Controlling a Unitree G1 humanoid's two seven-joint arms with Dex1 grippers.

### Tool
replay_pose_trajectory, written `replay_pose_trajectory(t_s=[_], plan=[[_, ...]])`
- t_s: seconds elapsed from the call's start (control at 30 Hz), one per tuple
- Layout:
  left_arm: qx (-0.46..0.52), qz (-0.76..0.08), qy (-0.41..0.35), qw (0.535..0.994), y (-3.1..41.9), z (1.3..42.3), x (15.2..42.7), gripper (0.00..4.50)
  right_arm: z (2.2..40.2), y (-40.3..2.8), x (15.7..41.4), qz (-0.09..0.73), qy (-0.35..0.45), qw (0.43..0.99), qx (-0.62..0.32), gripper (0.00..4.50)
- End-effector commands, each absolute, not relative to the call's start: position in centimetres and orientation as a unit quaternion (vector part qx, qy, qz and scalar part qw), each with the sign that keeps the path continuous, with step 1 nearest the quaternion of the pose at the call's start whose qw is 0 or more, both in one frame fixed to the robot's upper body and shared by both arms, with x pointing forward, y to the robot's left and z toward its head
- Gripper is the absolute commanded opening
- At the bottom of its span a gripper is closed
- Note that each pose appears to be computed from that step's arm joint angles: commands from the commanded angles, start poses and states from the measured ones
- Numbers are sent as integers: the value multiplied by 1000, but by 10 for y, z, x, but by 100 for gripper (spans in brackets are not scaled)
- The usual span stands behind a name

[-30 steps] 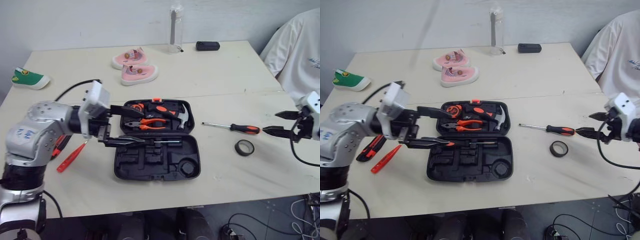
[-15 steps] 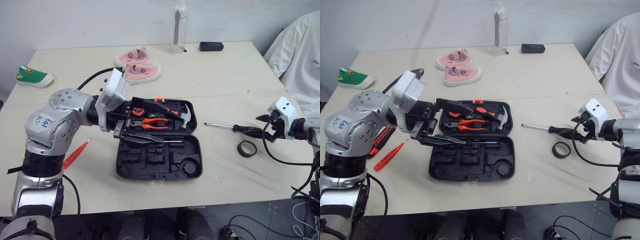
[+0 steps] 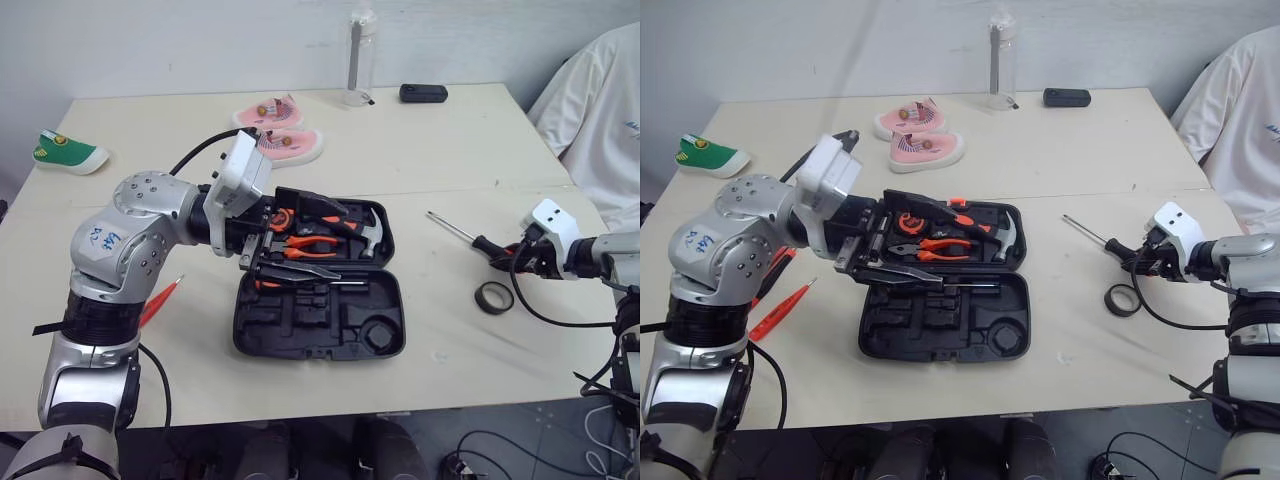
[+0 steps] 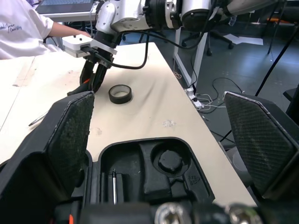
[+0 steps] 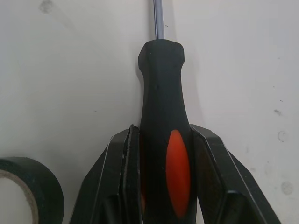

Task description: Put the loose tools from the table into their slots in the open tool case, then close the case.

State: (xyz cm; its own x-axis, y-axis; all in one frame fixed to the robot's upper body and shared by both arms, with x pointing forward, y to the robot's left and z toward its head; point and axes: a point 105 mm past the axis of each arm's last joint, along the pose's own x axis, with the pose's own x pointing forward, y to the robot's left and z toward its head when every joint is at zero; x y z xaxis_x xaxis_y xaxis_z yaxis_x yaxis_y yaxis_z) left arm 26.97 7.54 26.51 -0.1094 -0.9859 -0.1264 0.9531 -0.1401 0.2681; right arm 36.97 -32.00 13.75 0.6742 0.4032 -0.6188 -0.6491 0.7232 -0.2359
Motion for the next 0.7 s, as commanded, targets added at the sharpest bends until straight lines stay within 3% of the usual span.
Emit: replay_pose_trajectory(t_s=[0.03,0.13,0.27,0.47,0.7], plan=[[159,-735,-65,656,82,269,273,450,171,-318,371,302,222,893,-250,107],[167,-732,-54,659,89,266,275,450,193,-298,370,332,185,887,-261,107],[201,-725,-5,659,114,251,274,450,216,-227,344,443,145,834,-295,107],[255,-713,80,649,151,219,267,450,193,-151,298,547,154,749,-342,107],[280,-700,99,650,160,204,267,450,163,-122,295,559,171,724,-366,107]])
